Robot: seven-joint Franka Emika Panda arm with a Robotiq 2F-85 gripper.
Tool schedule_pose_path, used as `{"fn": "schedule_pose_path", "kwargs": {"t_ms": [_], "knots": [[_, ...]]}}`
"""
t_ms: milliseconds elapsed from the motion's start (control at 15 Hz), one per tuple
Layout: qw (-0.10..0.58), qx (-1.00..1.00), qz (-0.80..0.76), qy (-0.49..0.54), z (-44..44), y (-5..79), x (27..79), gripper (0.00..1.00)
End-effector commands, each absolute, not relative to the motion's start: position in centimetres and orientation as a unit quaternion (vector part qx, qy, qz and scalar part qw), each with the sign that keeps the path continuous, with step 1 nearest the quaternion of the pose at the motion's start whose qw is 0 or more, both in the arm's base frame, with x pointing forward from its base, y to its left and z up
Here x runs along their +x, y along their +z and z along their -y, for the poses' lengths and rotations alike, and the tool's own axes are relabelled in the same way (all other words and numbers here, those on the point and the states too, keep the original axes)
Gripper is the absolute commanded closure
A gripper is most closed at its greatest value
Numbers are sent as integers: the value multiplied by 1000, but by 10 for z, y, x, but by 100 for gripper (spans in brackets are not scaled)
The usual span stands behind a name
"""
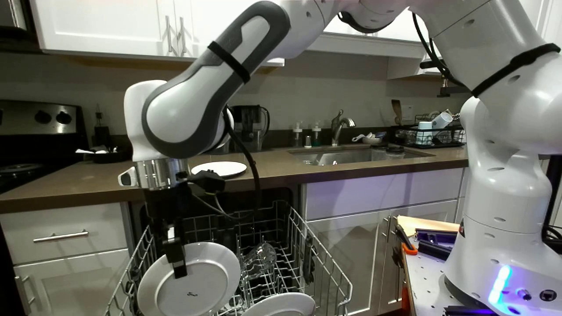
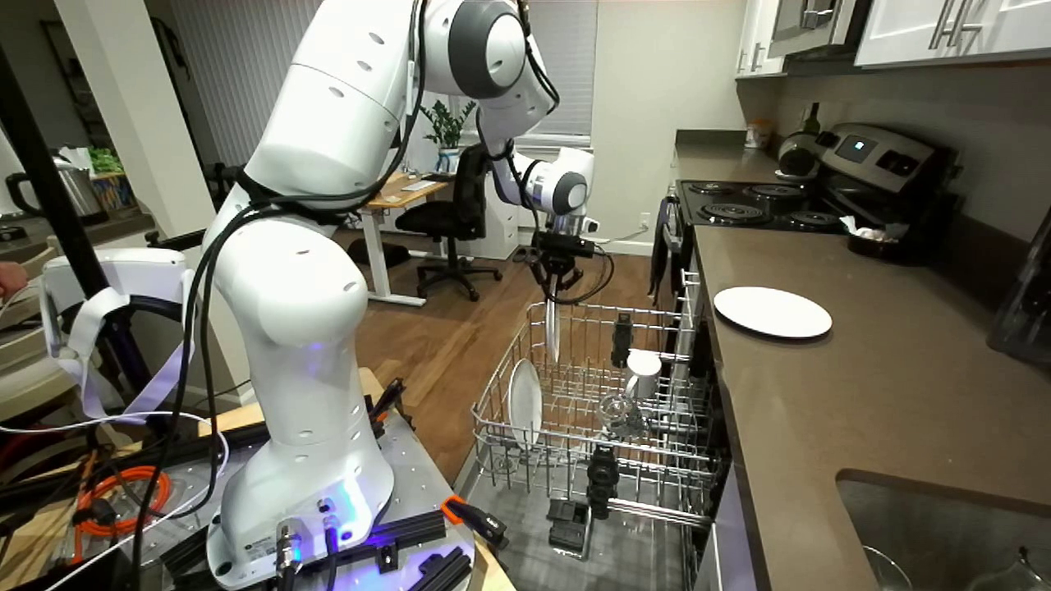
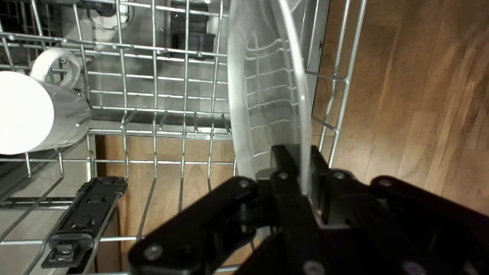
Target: Move the two plates from the right to the left side of the dishwasher rack then move the mug to the right side
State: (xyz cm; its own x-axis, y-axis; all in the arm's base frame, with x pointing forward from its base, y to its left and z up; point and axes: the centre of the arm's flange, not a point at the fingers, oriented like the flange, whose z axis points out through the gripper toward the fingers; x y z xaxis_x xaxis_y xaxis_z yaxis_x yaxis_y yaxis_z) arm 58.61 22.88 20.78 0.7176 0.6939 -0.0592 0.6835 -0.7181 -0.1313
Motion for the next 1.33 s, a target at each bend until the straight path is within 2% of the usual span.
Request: {"fn": "schedule_pose_path", "kwargs": {"t_ms": [0,667,1267], "knots": [[45,-934,351,37,-226,213,589,96],[48,-951,304,23,-217,178,590,96],[29,-952,304,7,-212,112,583,96]]}}
